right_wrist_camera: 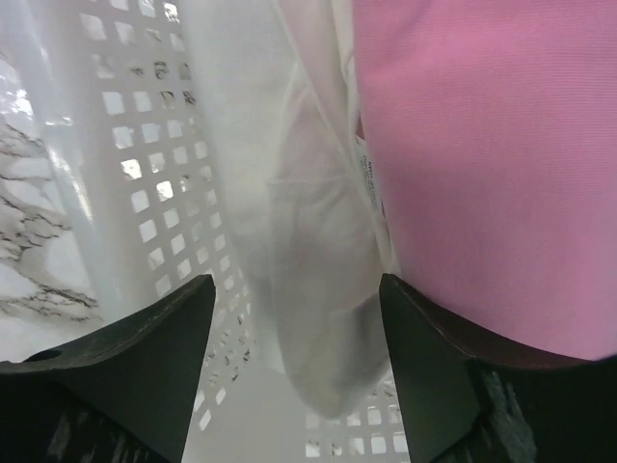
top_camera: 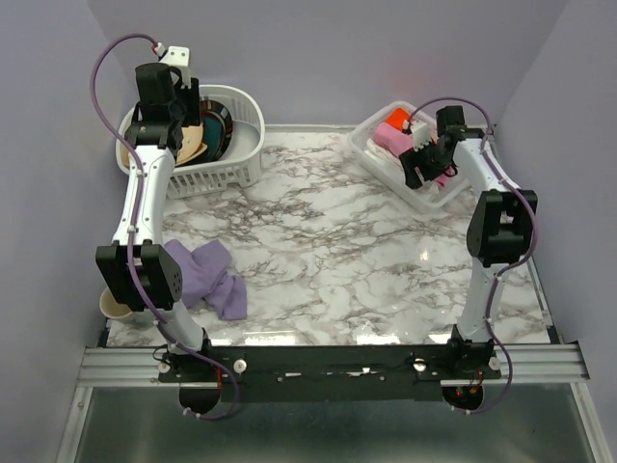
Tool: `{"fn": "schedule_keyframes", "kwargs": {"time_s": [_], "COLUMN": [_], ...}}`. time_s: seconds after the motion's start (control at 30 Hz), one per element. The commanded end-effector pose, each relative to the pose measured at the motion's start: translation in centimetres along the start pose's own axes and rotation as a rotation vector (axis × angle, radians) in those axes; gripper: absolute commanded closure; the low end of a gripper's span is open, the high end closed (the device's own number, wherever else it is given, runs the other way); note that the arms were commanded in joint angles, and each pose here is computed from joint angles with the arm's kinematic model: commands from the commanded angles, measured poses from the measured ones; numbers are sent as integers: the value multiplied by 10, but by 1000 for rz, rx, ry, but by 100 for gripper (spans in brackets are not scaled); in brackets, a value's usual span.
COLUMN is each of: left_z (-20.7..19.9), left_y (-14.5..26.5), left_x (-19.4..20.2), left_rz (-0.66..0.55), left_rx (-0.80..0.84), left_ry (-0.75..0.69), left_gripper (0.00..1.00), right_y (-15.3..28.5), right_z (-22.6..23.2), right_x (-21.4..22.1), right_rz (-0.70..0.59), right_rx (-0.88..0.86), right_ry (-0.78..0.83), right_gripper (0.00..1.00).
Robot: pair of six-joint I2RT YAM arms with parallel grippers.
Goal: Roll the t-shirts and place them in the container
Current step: Move the bin to the corner of the board.
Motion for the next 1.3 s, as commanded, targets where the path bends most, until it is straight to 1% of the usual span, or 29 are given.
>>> {"fn": "schedule_keyframes", "kwargs": {"time_s": [0.0, 0.1, 0.2, 0.3, 0.4, 0.53, 0.6, 0.73, 0.77, 0.8, 0.87, 0.9, 0.93, 0.97, 1.03, 1.1, 1.13, 1.2, 1.27], "left_z": [-12, -17, -23, -23, -24, -23, -24, -23, -24, -36, -36, -38, -38, -38, -41, -42, -45, -47, -51], "left_y": [3, 2, 0, 0, -1, -3, -3, -3, -2, -2, 0, 0, -1, 0, 0, -2, -1, -3, -3], "left_x": [-15, -15, -13, -11, -9, -7, -8, -8, -9, -10, -11, -10, -9, -10, -10, -9, -10, -10, -10], "left_rz": [-41, -40, -35, -30, -26, -19, -21, -21, -24, -27, -28, -27, -26, -26, -26, -24, -27, -26, -27], "left_rx": [38, 48, 61, 60, 61, 59, 62, 59, 62, 85, 85, 88, 86, 88, 92, 95, 101, 102, 109], "left_ry": [4, -1, -8, -11, -10, -7, -6, -4, -4, -15, -15, -15, -18, -17, -19, -21, -24, -29, -33], "left_gripper": [42, 42, 42, 42, 42, 41, 41, 41, 41, 41, 41, 41, 40, 40, 40, 40, 40, 40, 40], "right_y": [49, 68, 71, 59, 38, 18, 11, -3, -6, -8, -9, -5, -8, -6, -5, -1, 3, 8, 13], "right_z": [7, 17, 34, 50, 59, 63, 57, 41, 31, 28, 22, 22, 22, 19, 22, 17, 16, 10, 6], "right_x": [-34, -47, -48, -34, -16, -5, -5, -2, -3, 0, 1, 0, 8, 9, 15, 19, 18, 21, 19], "right_rz": [-123, -185, -195, -134, -56, 9, 27, 66, 66, 74, 69, 60, 77, 76, 84, 87, 78, 72, 55], "right_rx": [40, -3, -78, -136, -170, -169, -133, -28, 40, 74, 137, 166, 183, 216, 242, 306, 334, 418, 460], "right_ry": [-9, 10, 23, 53, 42, 43, 50, -1, -16, -72, -110, -157, -188, -206, -256, -312, -332, -407, -431], "right_gripper": [21, 22, 22, 22, 22, 21, 21, 32, 34, 36, 48, 55, 72, 79, 89, 94, 99, 99, 99]}}
Point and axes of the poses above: each gripper's point midway between its finger pads, its own y axis back along the fingers, its own z axis along the line the jaws close on, x = y × z, the point moved 4 cm from there along y, back along the fingers
